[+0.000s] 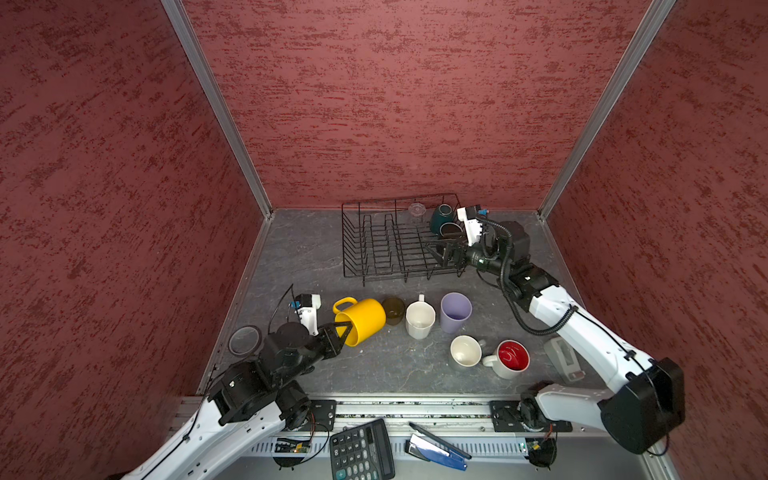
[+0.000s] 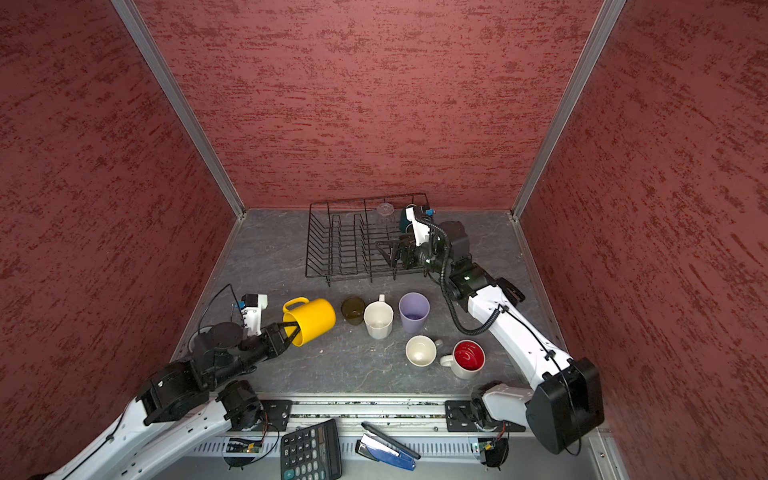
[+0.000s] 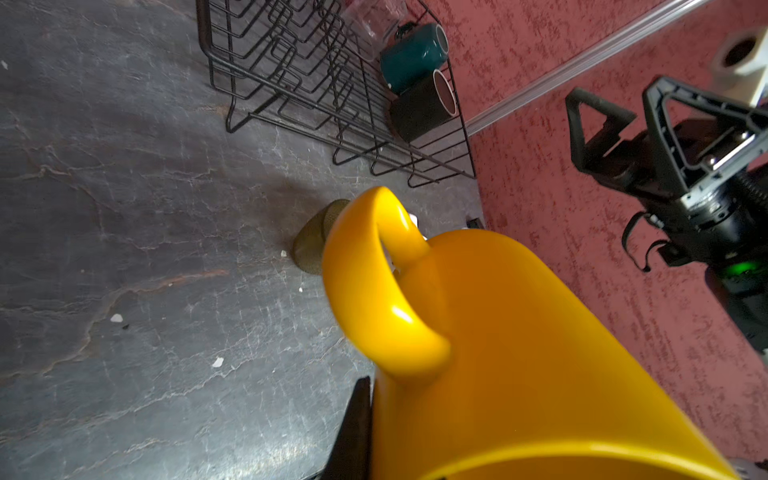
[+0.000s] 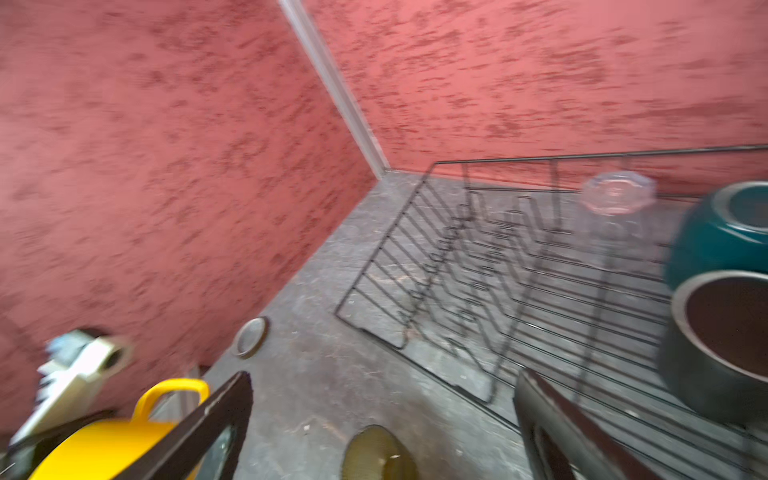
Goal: Load the cups into the dish rack
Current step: 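Lift the yellow mug toward the right gripper while right moves to meet it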
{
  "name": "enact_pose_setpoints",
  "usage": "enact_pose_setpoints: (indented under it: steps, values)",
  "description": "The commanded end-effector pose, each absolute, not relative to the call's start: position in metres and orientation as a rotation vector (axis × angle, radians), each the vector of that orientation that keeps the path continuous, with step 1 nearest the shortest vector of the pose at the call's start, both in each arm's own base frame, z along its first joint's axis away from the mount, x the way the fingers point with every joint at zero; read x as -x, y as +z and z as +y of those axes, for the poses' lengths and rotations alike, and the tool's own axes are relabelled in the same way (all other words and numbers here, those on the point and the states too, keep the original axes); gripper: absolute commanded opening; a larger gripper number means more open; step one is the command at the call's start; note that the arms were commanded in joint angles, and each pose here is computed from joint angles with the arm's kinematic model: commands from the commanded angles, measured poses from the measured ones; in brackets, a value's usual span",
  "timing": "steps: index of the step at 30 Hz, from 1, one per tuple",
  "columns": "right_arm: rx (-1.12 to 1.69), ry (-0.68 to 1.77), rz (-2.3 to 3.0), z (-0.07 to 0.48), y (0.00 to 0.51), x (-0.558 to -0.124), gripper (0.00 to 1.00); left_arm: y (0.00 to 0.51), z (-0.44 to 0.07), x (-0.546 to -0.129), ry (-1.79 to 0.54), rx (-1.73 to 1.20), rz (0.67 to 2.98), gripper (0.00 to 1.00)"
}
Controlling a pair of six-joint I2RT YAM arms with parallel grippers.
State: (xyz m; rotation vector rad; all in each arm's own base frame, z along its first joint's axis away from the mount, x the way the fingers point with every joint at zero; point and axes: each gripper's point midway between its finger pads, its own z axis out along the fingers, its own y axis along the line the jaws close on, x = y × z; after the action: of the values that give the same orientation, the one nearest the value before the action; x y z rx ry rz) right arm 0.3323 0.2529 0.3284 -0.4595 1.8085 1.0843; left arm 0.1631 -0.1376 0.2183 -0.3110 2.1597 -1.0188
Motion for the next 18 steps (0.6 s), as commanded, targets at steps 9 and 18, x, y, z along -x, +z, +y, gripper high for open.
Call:
enact_pose_setpoints:
  steps: [9, 18]
  values:
    - [0.759, 1.457, 1.548, 0.280, 0.358, -0.275, 0.99, 0.290, -0.181, -0.205, -1.510, 0.143, 1.926, 0.00]
    - [0.762, 1.476, 1.521, 0.286, 0.349, -0.280, 0.99, 0.300, -0.194, -0.218, -1.720, 0.047, 1.878, 0.00]
